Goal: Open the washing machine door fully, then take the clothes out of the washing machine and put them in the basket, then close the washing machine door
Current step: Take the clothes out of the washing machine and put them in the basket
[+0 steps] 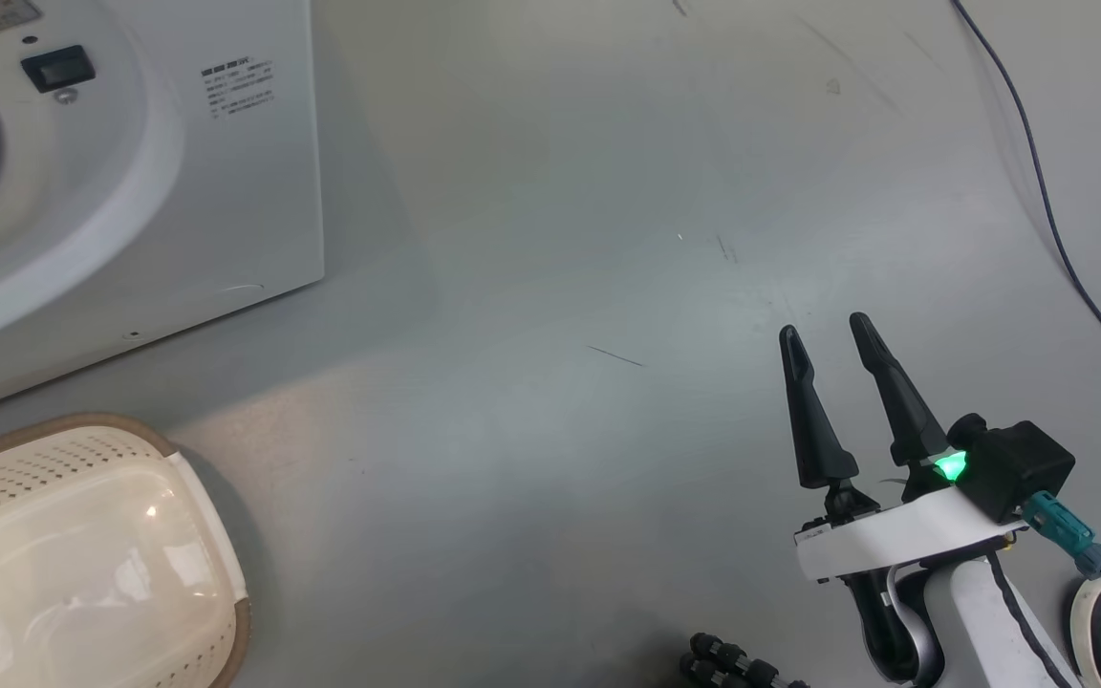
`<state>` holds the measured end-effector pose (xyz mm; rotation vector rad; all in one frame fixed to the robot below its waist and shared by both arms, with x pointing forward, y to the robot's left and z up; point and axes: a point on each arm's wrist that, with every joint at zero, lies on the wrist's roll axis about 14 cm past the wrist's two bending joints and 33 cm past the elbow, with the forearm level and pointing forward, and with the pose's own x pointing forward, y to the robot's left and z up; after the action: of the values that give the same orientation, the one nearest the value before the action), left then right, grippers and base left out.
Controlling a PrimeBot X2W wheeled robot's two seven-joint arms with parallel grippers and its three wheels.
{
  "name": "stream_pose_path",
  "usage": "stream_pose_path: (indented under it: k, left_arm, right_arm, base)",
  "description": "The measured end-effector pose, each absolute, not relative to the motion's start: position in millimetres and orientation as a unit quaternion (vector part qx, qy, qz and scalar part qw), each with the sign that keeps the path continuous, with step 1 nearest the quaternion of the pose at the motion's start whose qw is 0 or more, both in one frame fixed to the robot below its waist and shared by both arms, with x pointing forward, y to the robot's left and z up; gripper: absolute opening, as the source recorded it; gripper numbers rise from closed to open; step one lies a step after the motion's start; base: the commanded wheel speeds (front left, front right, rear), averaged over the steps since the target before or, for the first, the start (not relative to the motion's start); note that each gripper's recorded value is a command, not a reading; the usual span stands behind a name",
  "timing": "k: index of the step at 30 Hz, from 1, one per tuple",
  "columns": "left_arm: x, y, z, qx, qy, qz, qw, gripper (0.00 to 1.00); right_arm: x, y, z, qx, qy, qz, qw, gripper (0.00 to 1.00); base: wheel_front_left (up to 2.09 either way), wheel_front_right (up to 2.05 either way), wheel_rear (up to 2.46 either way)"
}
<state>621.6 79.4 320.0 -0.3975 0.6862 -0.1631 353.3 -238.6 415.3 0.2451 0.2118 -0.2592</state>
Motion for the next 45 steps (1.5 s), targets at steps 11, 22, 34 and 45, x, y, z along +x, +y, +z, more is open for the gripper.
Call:
stream_pose_path:
  k: [11,22,34,45]
  left_arm:
    - [639,69,316,-0.201,0.347,-0.075,0.913,1.00]
    - [645,60,317,-0.204,0.350,-0.080,0.911,0.00]
    - [638,48,334,-0.200,0.318,-0.112,0.920,0.00]
    - [602,47,348,-0.191,0.286,-0.148,0.927,0.00]
  right_arm:
    - [348,-245,417,0.130,0.104,-0.149,0.975,1.00]
    - [350,-245,418,0.131,0.101,-0.154,0.974,1.00]
    - [360,-248,427,0.131,0.082,-0.152,0.976,1.00]
    - [370,-237,437,0.132,0.061,-0.126,0.981,1.00]
  base:
    - [0.00,0.00,0.00]
    - [0.00,0.00,0.00]
    - [0.00,0.00,0.00]
    - [0.00,0.00,0.00]
